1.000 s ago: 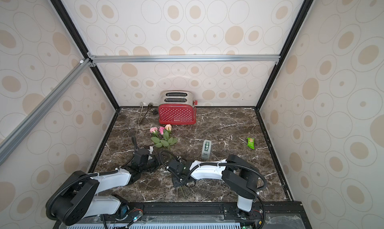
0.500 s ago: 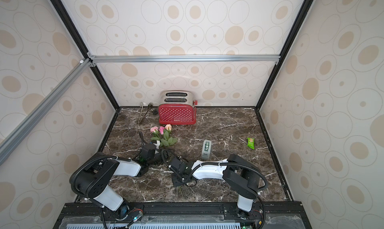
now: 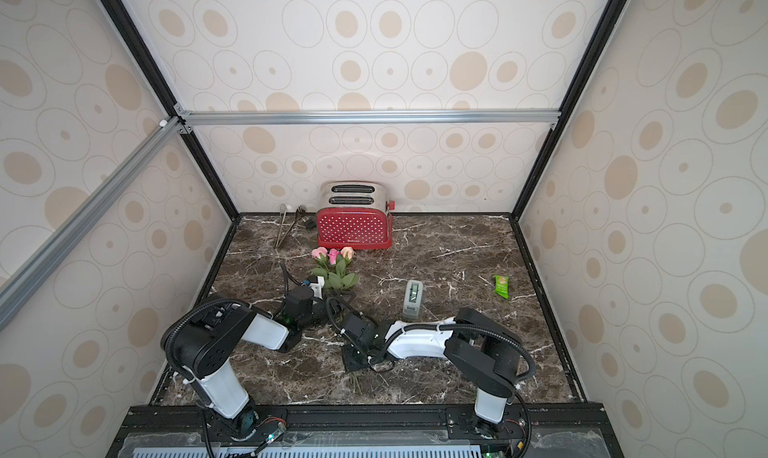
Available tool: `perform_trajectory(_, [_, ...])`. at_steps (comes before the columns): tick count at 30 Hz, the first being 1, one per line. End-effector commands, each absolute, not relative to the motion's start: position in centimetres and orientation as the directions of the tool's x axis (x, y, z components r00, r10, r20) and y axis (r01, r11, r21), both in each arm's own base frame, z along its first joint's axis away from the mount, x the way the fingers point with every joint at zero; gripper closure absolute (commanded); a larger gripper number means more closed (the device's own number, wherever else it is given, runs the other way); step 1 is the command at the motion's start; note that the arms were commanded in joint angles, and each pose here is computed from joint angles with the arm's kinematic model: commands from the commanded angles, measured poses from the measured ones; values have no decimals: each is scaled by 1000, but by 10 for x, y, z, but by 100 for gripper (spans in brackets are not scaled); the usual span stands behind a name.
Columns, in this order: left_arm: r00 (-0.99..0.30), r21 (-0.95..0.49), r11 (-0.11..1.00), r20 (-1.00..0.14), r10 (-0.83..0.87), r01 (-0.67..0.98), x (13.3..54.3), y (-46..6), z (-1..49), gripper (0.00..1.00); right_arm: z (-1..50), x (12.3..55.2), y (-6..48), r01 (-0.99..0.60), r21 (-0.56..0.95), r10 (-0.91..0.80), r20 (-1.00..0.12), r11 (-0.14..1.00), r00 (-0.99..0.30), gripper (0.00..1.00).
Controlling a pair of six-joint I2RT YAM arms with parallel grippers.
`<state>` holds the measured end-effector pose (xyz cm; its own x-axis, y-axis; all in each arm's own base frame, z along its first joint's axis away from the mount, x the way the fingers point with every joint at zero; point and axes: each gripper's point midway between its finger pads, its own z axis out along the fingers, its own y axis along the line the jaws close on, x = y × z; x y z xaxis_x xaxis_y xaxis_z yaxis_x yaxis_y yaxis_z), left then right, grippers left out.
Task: Wrap bouquets with tape
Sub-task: Pick up the unwrapped bouquet from the center of the board.
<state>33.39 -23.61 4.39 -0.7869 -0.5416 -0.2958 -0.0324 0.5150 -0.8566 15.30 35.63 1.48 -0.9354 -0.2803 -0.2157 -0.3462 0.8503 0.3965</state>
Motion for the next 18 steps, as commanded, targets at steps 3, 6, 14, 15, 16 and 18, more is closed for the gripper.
perform_trajectory(3, [-835, -830, 544, -208, -510, -125, 305, -230, -5, 24, -45, 124, 292, -318, 194, -319, -29, 928, -947, 100])
perform_trajectory(6, [-838, -841, 532, -217, -500, -99, 305, -232, -4, 25, -44, 124, 291, -318, 194, -318, -31, 928, -948, 100])
perform_trajectory(14, [-837, -892, 449, -204, -508, -56, 310, -225, -3, 32, -42, 124, 288, -316, 196, -315, -36, 928, -948, 100])
perform_trajectory(15, [-838, -899, 434, -197, -509, -53, 310, -224, -3, 33, -42, 124, 288, -315, 196, -314, -37, 929, -949, 100])
perform_trajectory(16, [-839, -904, 425, -193, -509, -49, 311, -224, -4, 36, -42, 123, 288, -315, 196, -314, -37, 929, -949, 100])
perform_trajectory(18, [-849, -912, 408, -186, -494, -38, 311, -227, -5, 42, -41, 124, 287, -314, 196, -313, -39, 929, -949, 100])
